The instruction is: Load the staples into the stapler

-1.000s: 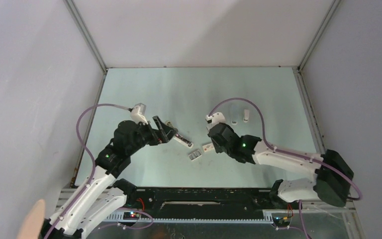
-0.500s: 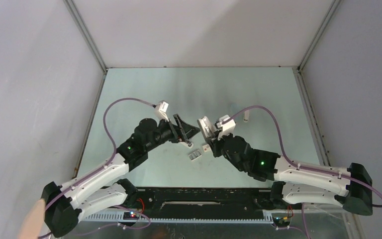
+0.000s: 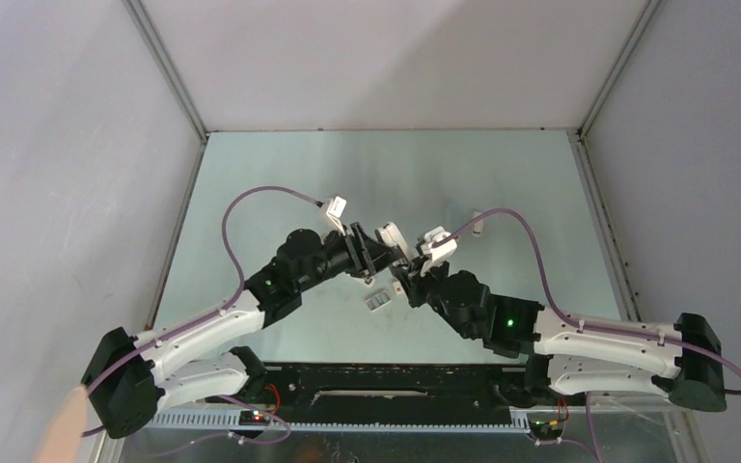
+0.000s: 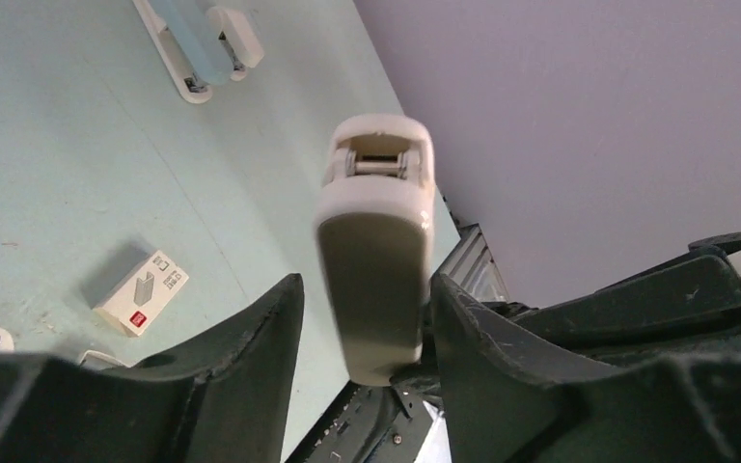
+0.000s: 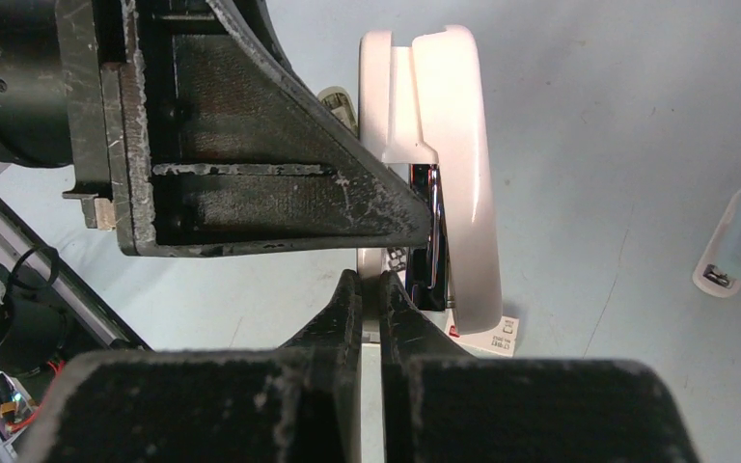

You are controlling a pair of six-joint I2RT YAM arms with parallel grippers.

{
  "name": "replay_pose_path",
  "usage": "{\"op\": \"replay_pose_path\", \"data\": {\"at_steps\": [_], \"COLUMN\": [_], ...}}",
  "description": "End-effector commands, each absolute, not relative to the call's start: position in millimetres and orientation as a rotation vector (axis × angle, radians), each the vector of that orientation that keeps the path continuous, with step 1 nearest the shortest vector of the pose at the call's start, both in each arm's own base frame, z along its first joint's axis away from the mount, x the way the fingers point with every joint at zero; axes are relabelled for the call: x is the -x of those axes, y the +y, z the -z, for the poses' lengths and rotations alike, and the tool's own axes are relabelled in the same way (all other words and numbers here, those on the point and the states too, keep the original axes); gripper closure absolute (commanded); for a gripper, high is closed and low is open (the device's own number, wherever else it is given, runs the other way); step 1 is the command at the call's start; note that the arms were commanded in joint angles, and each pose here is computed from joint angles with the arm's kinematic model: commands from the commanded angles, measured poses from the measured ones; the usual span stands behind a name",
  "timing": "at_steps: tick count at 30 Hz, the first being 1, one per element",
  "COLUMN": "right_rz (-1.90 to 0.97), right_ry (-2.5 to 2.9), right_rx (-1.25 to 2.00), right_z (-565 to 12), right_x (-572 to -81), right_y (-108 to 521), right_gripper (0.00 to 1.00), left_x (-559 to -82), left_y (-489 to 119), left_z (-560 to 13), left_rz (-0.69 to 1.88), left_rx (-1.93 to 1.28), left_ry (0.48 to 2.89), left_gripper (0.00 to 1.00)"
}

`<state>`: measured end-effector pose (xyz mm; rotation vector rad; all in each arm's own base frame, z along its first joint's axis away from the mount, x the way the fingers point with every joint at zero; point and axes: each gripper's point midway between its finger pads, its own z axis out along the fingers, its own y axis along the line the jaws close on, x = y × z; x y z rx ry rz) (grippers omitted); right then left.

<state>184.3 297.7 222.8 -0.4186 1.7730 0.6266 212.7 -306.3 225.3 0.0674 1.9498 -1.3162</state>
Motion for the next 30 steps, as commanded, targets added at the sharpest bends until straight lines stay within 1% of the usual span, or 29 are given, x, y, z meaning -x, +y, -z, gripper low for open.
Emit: {"op": "replay_pose_path", "data": {"at_steps": [1,3,6,7,8,9,11,15,17,18,21,24,28,30], "right_rz": [-0.625,-0.603,-0.598,-0.610,-0.622,-0.633,-0.649,-0.743,-0.810,-0.840,-0.892,-0.969,-1.132,-1.162], "right_ry": [1.704,1.702,1.704,1.705,1.703,1.699,1.700,1.727,1.736,1.735,1.742,1.771,1.723,1.686], "right_rx": [0.368,0.380,0.392,0.400,0.415,0.436,0.463,0.490,0.538,0.574,0.673,0.722,0.791,0.814], "right_z": [-241,-238,-236,-236,-236,-237,-238,-241,-242,-242,-239,-238,-252,-259], "right_x": [-188,-188,-187,-186,-184,-182,-180,-177,-173,-171,-163,-158,-147,-144], "right_y": [302,304,305,306,308,309,308,302,301,301,295,283,277,275], "right_gripper": [1.00,1.00,1.00,0.98,0.94,0.88,0.73,0.54,0.42,0.38,0.36,0.33,0.32,0.32], "left_x": [-218,-219,-218,-217,-216,-217,-217,-214,-212,-211,-202,-188,-171,-164], "left_y": [-311,-310,-310,-309,-308,-305,-299,-286,-281,-279,-279,-284,-291,-293], "left_z": [-255,-256,-256,-256,-256,-256,-260,-276,-283,-285,-293,-299,-304,-308], "left_rz": [1.363,1.365,1.359,1.354,1.345,1.328,1.288,1.213,1.185,1.174,1.166,1.194,1.236,1.269], "left_rx": [-0.032,-0.022,-0.042,-0.053,-0.064,-0.075,-0.104,-0.209,-0.257,-0.280,-0.378,-0.509,-0.652,-0.679], "left_ry": [1.851,1.846,1.839,1.833,1.828,1.820,1.793,1.708,1.669,1.652,1.595,1.533,1.448,1.395], "left_gripper": [0.49,0.56,0.73,0.80,0.90,0.99,1.00,1.00,1.00,1.00,1.00,1.00,1.00,1.00]}}
